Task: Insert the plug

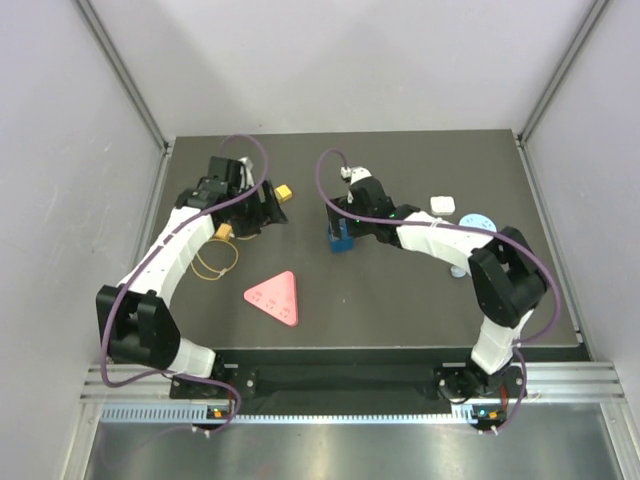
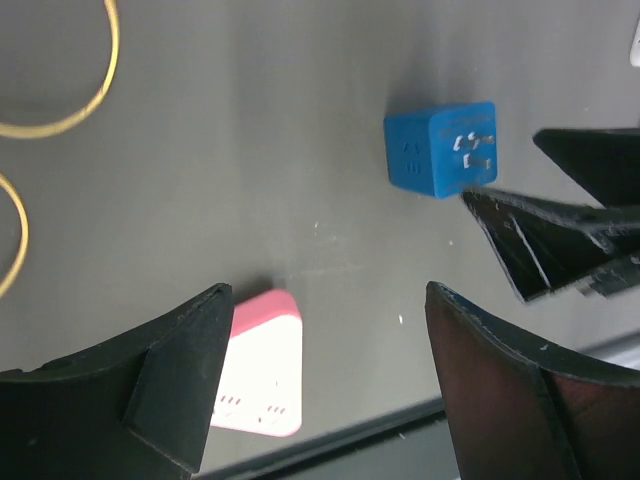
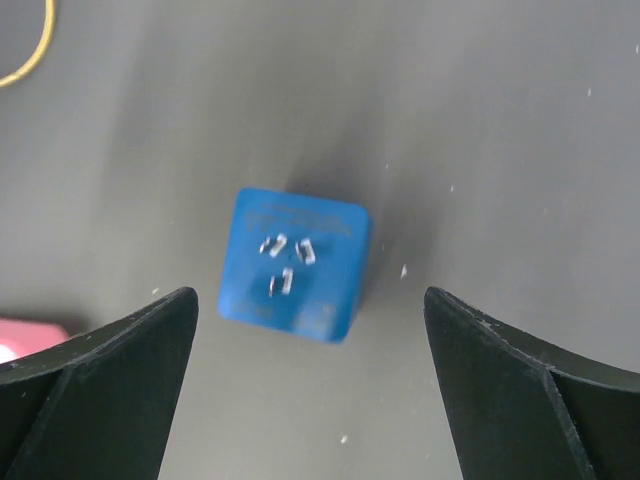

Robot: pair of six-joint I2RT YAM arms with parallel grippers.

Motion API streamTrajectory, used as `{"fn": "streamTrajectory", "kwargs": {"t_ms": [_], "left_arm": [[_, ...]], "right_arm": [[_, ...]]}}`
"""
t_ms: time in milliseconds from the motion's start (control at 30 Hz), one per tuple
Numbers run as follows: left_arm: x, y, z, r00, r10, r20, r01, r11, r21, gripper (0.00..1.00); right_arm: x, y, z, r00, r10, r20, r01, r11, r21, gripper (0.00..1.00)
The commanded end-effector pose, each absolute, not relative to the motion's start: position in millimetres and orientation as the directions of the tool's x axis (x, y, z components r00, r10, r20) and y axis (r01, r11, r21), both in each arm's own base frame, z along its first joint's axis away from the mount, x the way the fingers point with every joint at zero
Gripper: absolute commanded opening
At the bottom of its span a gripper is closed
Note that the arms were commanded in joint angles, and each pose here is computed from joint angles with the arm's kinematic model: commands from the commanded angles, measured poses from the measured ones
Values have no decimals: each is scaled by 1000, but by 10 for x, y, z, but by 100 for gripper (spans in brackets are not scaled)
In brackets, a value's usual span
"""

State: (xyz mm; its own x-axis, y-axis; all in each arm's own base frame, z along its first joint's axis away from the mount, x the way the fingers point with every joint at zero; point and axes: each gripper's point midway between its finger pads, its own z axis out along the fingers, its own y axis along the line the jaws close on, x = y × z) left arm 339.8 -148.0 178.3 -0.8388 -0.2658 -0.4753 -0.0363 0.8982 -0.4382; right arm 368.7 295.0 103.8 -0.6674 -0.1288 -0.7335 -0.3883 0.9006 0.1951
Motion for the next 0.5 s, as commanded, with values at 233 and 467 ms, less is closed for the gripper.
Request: {"fn": "streamTrajectory", "kwargs": {"t_ms": [233, 467], "left_arm": [[3200, -1505, 1848, -847, -305, -436, 9, 812, -584, 80], [3112, -1376, 1666, -851, -277, -446, -9, 857, -515, 77]], "right_arm": [[3897, 3201, 1108, -550, -178, -816, -450, 886, 110, 93], [3858, 3249, 833, -572, -195, -797, -434, 896, 92, 91]]}}
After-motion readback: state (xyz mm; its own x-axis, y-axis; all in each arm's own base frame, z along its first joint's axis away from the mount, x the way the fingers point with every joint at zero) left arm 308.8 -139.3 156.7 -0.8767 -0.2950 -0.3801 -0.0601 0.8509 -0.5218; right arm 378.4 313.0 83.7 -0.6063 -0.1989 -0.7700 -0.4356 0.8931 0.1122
